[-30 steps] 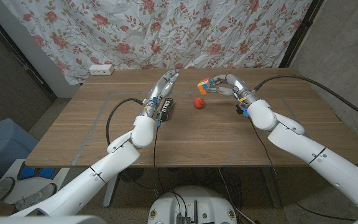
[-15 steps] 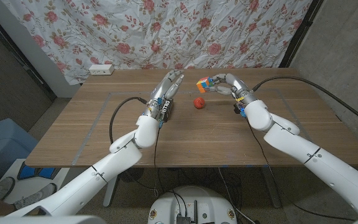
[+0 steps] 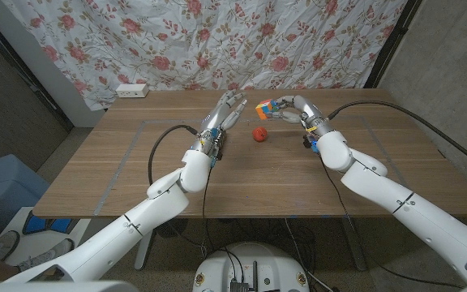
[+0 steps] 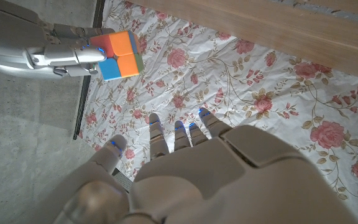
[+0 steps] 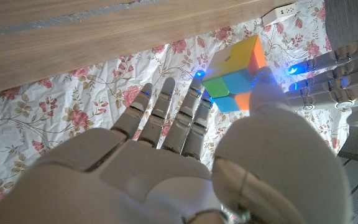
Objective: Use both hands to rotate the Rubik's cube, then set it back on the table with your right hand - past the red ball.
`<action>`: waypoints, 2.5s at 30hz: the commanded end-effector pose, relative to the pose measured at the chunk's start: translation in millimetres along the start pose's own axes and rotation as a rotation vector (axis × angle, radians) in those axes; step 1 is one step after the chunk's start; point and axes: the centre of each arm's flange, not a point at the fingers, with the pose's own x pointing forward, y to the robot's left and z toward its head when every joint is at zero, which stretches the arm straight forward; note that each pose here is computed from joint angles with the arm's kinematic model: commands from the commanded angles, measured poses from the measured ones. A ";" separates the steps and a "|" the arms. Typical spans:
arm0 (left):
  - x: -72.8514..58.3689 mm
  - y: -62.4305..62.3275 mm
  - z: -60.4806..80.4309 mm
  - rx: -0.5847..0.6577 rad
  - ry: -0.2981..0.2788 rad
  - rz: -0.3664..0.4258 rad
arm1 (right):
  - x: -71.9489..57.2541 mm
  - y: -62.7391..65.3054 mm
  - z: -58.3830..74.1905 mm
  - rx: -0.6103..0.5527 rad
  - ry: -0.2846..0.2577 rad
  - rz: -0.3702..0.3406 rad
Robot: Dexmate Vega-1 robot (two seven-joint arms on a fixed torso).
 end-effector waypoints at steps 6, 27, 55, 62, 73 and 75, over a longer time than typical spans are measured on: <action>7.1 -13.8 5.5 0.003 0.000 -0.052 | 1.9 -0.7 -0.9 0.014 -0.009 -0.017; 14.5 -24.2 8.5 -0.022 -0.011 -0.094 | 0.6 -2.5 -3.1 0.017 -0.015 -0.030; 17.9 -28.9 9.3 -0.048 -0.014 -0.123 | 3.6 -2.1 -5.5 0.024 -0.005 -0.063; 17.6 -29.3 9.0 -0.050 -0.012 -0.125 | 2.5 -2.7 -6.1 0.027 -0.001 -0.075; 18.8 -31.4 9.6 -0.057 -0.016 -0.132 | 1.3 -2.4 -5.9 0.033 -0.004 -0.093; 18.9 -31.5 9.8 -0.059 -0.018 -0.134 | 1.2 -2.0 -5.6 0.035 -0.006 -0.094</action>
